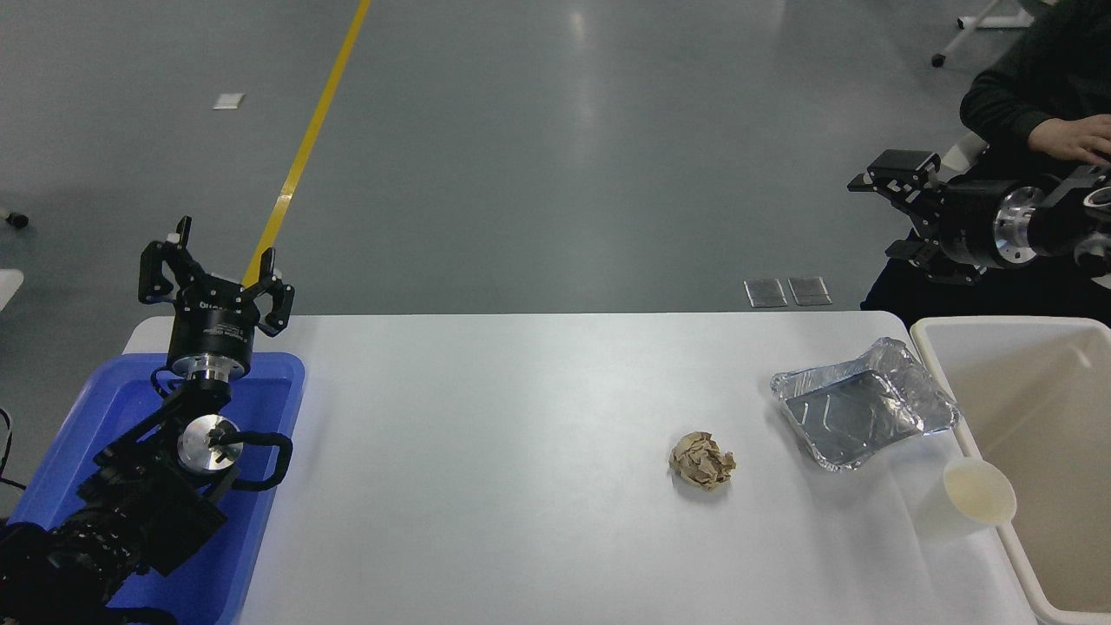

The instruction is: Pick up paper cup place in dustbin

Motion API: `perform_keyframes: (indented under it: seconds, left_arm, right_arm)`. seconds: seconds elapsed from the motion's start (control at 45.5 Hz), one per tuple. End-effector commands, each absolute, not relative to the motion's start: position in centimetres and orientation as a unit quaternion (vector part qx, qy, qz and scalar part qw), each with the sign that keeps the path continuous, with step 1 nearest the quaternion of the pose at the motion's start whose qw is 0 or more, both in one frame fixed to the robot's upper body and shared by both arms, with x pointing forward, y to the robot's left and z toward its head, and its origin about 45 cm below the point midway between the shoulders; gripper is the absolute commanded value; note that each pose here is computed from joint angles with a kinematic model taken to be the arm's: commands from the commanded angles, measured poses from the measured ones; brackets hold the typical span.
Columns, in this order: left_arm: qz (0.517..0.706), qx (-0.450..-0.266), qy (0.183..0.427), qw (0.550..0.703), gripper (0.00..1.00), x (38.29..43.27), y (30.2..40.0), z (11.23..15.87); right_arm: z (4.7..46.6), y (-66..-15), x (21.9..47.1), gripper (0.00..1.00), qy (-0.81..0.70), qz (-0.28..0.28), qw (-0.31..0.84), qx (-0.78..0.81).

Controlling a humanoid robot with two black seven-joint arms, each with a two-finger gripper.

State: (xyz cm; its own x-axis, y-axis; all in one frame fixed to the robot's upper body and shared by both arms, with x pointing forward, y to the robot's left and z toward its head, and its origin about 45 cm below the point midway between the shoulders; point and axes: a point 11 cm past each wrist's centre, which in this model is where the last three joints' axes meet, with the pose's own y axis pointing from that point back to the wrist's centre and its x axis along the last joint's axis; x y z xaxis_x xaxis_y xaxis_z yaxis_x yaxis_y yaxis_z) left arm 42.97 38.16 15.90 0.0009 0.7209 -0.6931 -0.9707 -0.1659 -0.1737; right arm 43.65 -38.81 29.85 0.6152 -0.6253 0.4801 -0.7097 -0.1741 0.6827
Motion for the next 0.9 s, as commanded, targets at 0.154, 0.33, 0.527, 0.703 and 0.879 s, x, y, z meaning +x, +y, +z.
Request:
perform_keyframes:
  seconds: [0.154,0.33,0.527,0.703,0.879]
  left_arm:
    - [0.683,-0.342,0.184,0.619,0.99,42.95,38.12,15.84]
    - [0.683,-0.341,0.183,0.619,0.99,42.95,38.18,15.86]
    - [0.682,-0.342,0.183,0.62,0.99,42.99,38.15,15.93]
    - [0.683,-0.341,0.183,0.619,0.99,42.95,38.17,15.87]
    - [0.682,-0.342,0.183,0.62,0.99,42.99,38.15,15.93]
  right_arm:
    - [31.9,-39.3,38.3,1.0,-0.302,0.116,0.591,0.739]
    - [31.4,-39.4,34.2,1.0,-0.235,0.092,0.619,0.744]
    - [30.8,-38.5,32.1,1.0,-0.185,0.066,0.628,0.753]
    - [31.1,-36.9,30.6,1.0,-0.122,0.038,0.638,0.76]
    - [32.4,-32.5,31.7,1.0,-0.083,0.034,0.634,0.768]
